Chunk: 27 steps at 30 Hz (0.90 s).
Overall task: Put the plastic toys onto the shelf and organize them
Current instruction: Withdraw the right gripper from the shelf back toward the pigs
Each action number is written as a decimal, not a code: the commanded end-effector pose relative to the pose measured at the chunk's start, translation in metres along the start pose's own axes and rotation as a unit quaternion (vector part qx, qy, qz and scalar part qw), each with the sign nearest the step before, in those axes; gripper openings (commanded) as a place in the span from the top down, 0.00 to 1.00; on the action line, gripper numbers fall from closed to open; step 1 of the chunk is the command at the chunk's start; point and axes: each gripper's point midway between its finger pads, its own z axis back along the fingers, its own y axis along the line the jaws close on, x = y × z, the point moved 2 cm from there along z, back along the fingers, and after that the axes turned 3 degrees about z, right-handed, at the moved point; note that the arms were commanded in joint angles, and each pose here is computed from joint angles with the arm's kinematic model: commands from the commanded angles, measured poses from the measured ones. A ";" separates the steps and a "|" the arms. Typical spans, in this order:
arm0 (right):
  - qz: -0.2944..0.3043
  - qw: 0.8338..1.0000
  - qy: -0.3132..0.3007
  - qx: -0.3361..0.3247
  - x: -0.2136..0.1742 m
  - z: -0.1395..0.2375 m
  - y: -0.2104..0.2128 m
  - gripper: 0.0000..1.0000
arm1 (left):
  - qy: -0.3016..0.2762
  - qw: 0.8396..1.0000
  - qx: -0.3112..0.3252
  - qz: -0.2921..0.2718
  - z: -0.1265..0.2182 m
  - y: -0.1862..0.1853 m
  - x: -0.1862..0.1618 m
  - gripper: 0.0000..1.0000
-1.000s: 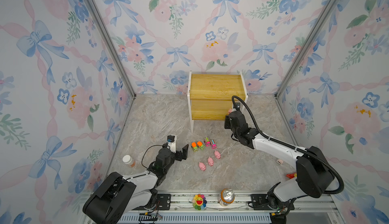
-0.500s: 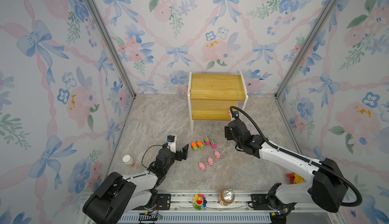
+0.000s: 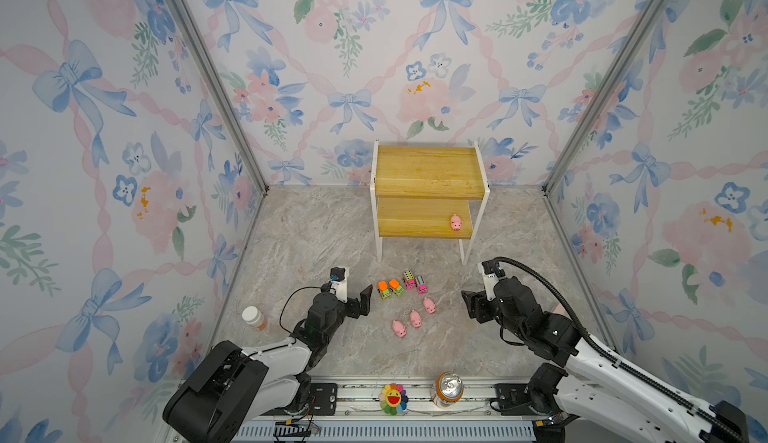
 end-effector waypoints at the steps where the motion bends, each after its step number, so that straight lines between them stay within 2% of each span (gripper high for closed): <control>1: -0.008 0.999 0.009 0.039 -0.017 -0.014 0.014 0.28 | -0.003 1.000 -0.014 0.001 0.001 -0.006 0.003 0.02; 10: 0.004 0.998 -0.009 0.068 -0.030 -0.046 0.041 0.28 | 0.006 1.000 -0.016 0.012 0.004 -0.006 -0.001 0.02; 20: 0.084 0.993 0.025 0.085 -0.032 -0.077 0.091 0.29 | 0.008 1.000 -0.018 0.016 0.008 -0.005 -0.005 0.02; 27: 0.077 0.994 0.021 0.079 -0.034 -0.082 0.092 0.29 | 0.004 1.000 -0.018 0.010 0.009 -0.005 -0.002 0.02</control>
